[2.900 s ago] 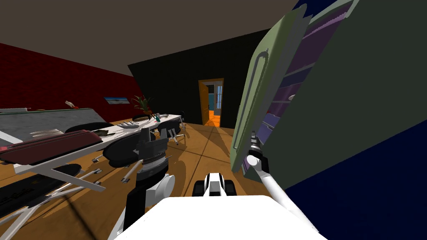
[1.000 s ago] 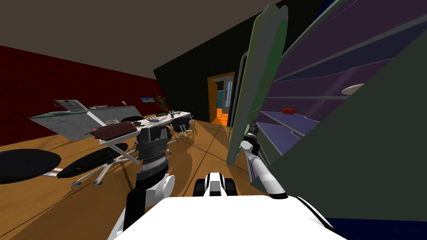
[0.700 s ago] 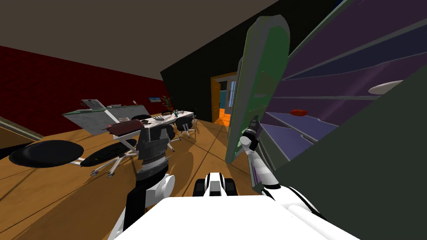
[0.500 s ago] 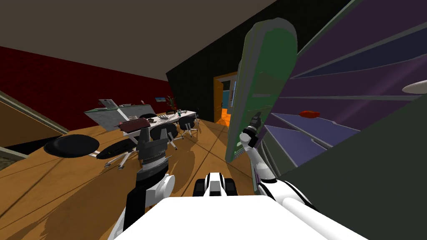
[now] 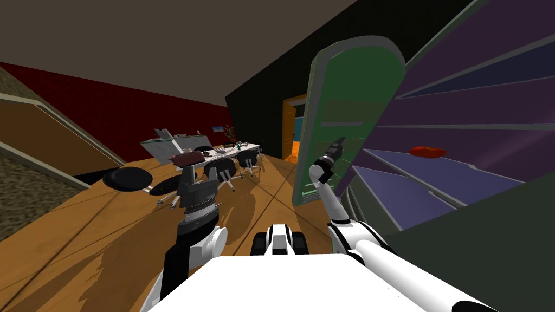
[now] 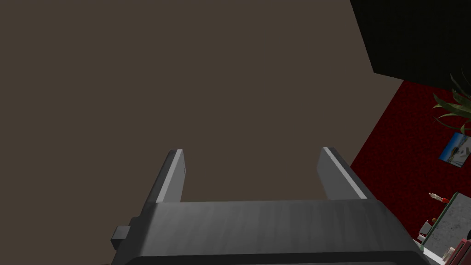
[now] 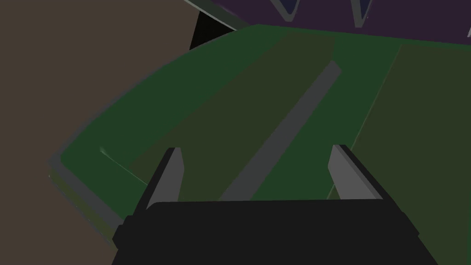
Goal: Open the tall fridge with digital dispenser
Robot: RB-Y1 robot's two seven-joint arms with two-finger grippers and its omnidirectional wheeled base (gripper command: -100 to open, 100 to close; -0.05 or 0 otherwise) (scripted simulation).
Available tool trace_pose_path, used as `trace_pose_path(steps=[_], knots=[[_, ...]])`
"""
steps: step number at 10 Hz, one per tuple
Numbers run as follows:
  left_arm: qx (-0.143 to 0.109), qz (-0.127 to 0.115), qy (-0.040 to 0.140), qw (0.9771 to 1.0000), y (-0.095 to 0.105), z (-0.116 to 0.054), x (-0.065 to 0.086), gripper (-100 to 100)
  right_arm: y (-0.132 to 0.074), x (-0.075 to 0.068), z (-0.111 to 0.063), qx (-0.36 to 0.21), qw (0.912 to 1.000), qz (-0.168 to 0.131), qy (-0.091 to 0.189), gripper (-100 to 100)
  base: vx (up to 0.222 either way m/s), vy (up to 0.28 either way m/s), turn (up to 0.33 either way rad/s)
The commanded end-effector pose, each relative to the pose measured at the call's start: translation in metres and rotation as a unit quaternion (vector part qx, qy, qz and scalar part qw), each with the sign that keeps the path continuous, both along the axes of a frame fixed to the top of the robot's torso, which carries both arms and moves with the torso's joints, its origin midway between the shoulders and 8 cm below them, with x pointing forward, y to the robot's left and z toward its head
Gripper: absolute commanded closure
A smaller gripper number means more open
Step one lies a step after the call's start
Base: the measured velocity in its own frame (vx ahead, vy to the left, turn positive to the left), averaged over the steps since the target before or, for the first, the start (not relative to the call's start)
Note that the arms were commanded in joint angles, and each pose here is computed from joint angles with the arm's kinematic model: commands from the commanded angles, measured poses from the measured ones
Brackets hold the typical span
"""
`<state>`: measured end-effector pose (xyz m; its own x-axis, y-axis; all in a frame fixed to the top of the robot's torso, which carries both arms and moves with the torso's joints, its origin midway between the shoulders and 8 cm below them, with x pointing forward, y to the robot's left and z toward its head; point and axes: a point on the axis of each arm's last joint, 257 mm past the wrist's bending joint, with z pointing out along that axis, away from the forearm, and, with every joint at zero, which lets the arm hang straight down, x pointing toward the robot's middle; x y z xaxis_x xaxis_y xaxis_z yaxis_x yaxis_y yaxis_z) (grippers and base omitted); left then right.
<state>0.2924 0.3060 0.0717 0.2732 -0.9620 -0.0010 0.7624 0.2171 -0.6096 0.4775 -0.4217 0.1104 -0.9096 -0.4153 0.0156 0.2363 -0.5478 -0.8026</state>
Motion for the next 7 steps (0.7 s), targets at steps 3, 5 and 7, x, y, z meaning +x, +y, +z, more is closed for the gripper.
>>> trace_pose_path(steps=[3,5,7], knots=[[0.000,0.000,0.000,1.0000,0.000,0.000,0.000,0,0.002,-0.016,0.046,0.026,0.9985,-0.029,-0.038,-100,0.002,-0.057,0.155],[0.000,0.000,0.000,1.0000,0.000,0.000,0.000,0,0.003,-0.024,0.063,0.039,0.9971,-0.041,-0.051,-100,-0.002,-0.060,0.179],[0.000,0.000,0.000,1.0000,0.000,0.000,0.000,0,0.000,-0.038,0.082,0.070,0.9932,-0.060,-0.071,-100,-0.026,-0.074,0.250]])
